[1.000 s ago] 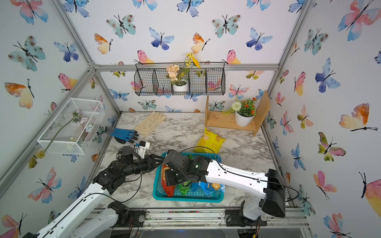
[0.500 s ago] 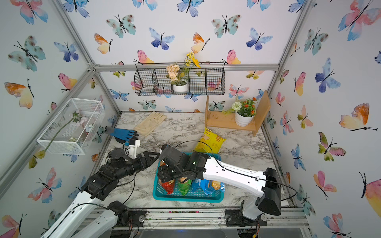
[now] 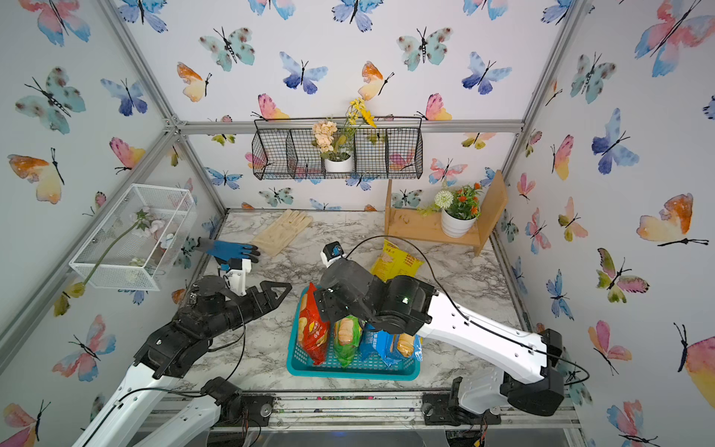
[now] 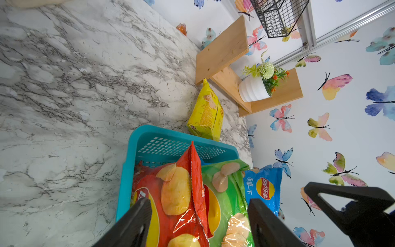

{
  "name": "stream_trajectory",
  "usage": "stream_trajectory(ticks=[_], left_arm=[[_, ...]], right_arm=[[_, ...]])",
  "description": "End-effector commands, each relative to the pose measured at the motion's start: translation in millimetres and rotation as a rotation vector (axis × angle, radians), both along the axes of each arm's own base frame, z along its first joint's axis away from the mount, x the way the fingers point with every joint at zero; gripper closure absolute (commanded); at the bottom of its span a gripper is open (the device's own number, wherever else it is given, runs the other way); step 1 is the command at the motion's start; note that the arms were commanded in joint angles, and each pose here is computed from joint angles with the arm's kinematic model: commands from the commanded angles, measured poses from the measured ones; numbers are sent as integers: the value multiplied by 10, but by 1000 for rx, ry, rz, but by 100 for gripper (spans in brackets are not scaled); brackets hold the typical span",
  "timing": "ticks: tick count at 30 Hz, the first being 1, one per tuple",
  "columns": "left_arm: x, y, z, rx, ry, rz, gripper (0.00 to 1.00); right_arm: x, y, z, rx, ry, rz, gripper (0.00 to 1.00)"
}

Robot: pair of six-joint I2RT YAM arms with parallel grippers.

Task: Put the potato chips into the basket
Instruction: Place the potato chip in the basket, then pick up the potato chip from the center of the board.

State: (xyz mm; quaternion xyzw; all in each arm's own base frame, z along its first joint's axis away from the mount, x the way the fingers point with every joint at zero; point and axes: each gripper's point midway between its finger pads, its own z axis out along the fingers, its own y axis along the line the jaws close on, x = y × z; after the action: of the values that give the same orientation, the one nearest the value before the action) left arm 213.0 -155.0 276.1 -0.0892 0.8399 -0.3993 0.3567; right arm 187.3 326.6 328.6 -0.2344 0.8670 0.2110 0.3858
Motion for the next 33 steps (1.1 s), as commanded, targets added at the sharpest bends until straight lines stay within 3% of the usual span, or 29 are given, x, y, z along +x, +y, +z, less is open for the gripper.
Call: stream_trajectory(ticks=[1, 10, 14, 19, 25, 33], left_arm=[[13, 103, 111, 71, -27, 23, 22], [37, 34, 346, 78, -52, -19, 18], [30, 0, 382, 61, -54, -35, 17], [2, 18, 369, 61, -48, -32, 17], [-49, 33, 312, 63, -29, -35, 17], [-114, 60, 186, 50, -2, -27, 17]], right_arm=[[465, -505, 125, -15, -80, -133, 19], [1467, -1579, -224, 45, -31, -399, 13], [1816, -1971, -616, 169, 76, -484, 15], [2128, -2472, -1297, 224, 192, -653, 16], [2363, -2709, -1992, 440, 364, -764, 23], [2634, -2678, -2290, 570, 453, -832, 26]])
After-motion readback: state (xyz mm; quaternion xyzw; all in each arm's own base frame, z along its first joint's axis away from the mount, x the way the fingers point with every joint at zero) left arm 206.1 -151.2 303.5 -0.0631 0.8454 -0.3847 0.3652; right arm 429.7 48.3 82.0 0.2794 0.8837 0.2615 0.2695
